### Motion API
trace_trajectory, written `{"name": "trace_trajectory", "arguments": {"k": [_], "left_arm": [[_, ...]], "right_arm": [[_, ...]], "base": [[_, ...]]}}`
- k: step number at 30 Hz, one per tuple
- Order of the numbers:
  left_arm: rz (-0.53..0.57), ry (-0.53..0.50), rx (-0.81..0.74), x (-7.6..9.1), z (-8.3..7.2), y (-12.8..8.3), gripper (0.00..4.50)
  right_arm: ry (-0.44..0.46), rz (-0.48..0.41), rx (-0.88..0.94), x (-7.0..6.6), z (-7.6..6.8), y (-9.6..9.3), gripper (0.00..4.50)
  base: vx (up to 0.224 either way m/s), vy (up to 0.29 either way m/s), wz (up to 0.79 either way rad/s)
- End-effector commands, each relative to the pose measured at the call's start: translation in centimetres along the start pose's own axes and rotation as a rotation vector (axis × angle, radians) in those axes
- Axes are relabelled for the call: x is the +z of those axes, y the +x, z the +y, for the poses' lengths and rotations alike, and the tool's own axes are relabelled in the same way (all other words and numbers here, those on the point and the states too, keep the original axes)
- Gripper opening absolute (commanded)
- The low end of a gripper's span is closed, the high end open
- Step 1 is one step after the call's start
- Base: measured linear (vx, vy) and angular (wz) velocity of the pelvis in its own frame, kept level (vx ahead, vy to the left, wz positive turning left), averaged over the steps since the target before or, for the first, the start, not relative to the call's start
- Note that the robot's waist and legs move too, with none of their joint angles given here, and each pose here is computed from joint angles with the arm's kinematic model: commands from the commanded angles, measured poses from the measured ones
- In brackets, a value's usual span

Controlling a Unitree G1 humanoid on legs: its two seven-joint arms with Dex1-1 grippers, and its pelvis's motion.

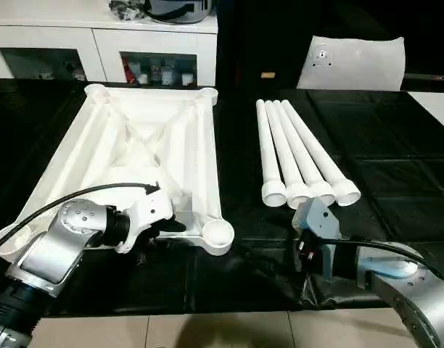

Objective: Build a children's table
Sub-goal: Move table base

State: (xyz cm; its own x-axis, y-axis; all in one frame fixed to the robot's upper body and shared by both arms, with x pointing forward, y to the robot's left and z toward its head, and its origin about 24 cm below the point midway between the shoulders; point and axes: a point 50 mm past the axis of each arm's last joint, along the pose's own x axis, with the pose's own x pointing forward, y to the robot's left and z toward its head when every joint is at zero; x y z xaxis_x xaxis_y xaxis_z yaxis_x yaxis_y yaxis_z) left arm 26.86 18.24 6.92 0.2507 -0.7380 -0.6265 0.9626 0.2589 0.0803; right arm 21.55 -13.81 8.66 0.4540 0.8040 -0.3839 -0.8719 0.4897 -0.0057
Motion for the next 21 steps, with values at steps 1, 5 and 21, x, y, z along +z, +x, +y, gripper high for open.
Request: {"name": "trace_trajectory", "arguments": {"k": [1, 5, 21], "left_arm": [[0.01, 0.02, 0.009, 0.1, 0.3, -0.1, 1.46], [0.012, 0.02, 0.006, 0.0, 0.4, 0.0, 1.14], [0.027, 0.005, 0.092, -0.7, 0.8, 1.0, 0.1]], "right_arm": [[-0.022, 0.005, 0.01, 0.2, 0.1, -0.1, 4.5], [-0.019, 0.014, 0.015, 0.1, 0.1, -0.1, 4.5], [-0.018, 0.01, 0.016, 0.1, 0.2, 0.3, 4.5]], "base": [[0.0, 0.0, 0.0], [0.0, 0.0, 0.0], [0.0, 0.0, 0.0]]}}
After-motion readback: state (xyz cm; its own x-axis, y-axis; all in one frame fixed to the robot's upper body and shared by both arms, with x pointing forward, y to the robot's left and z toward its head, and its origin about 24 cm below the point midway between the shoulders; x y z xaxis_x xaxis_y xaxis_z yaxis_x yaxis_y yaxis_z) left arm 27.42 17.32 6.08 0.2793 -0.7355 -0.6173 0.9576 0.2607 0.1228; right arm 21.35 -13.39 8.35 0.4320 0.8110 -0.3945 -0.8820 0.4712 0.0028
